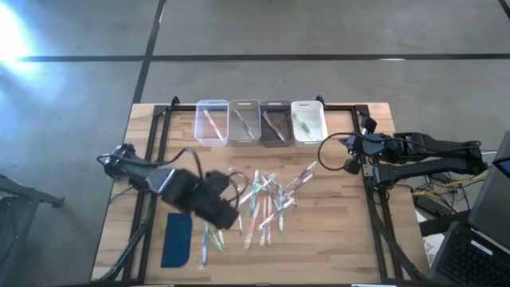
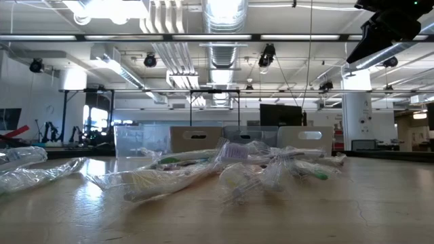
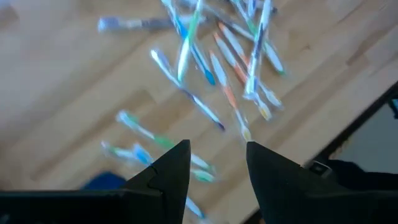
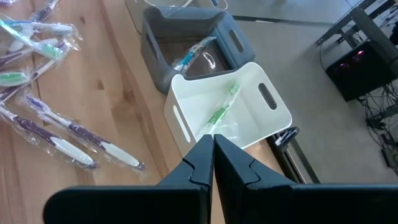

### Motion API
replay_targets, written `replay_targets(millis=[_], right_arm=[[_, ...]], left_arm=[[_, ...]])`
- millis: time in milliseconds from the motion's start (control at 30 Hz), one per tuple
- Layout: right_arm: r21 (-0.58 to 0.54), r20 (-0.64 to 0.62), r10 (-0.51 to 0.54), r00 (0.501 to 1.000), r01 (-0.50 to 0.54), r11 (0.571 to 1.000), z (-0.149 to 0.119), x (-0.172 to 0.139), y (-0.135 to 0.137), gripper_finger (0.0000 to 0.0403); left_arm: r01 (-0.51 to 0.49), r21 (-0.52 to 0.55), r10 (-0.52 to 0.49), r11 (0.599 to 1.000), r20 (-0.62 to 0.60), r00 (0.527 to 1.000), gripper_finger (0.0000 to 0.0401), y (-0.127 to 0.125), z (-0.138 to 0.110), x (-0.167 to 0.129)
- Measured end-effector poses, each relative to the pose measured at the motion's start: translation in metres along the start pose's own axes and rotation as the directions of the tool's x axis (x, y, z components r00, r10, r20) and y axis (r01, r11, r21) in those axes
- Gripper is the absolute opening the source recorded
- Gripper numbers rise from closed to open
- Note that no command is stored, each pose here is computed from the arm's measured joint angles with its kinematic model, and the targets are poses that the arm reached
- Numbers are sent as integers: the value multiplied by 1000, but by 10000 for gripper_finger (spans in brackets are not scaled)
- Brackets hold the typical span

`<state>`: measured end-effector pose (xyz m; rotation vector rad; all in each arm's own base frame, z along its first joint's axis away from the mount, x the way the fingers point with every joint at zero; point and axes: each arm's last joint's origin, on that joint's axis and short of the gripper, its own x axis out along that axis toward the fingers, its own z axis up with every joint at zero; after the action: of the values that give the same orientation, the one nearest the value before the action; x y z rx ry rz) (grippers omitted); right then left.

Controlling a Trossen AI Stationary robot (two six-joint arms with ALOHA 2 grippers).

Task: Pick & Place Toothbrushes
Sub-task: Put the blue toothbrush into the black transparent bin

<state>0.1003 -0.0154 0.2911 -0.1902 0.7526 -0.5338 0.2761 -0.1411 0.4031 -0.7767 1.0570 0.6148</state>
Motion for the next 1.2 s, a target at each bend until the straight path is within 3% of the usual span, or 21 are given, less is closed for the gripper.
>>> replay_targets(millis=[233,467,733,1000,1200], right_arm=[[-2,0,0,1000,0,1000,0,0,0,8],[-1,0,0,1000,0,1000,0,0,0,8],[-1,0,0,1000,0,1000,0,0,0,8],[0,0,0,1000,0,1000,0,0,0,8],[-1,0,0,1000,0,1000,0,0,0,8]], left_arm=[[-33,-159,24,987,-59,998,142,-3,-51,3],[-138,-285,100,949,-145,984,118,3,-91,15],[-148,-260,104,954,-176,979,117,2,-103,37],[-104,-331,41,938,-192,980,117,-4,-107,66],[-199,-380,85,903,-296,951,123,3,-112,90]])
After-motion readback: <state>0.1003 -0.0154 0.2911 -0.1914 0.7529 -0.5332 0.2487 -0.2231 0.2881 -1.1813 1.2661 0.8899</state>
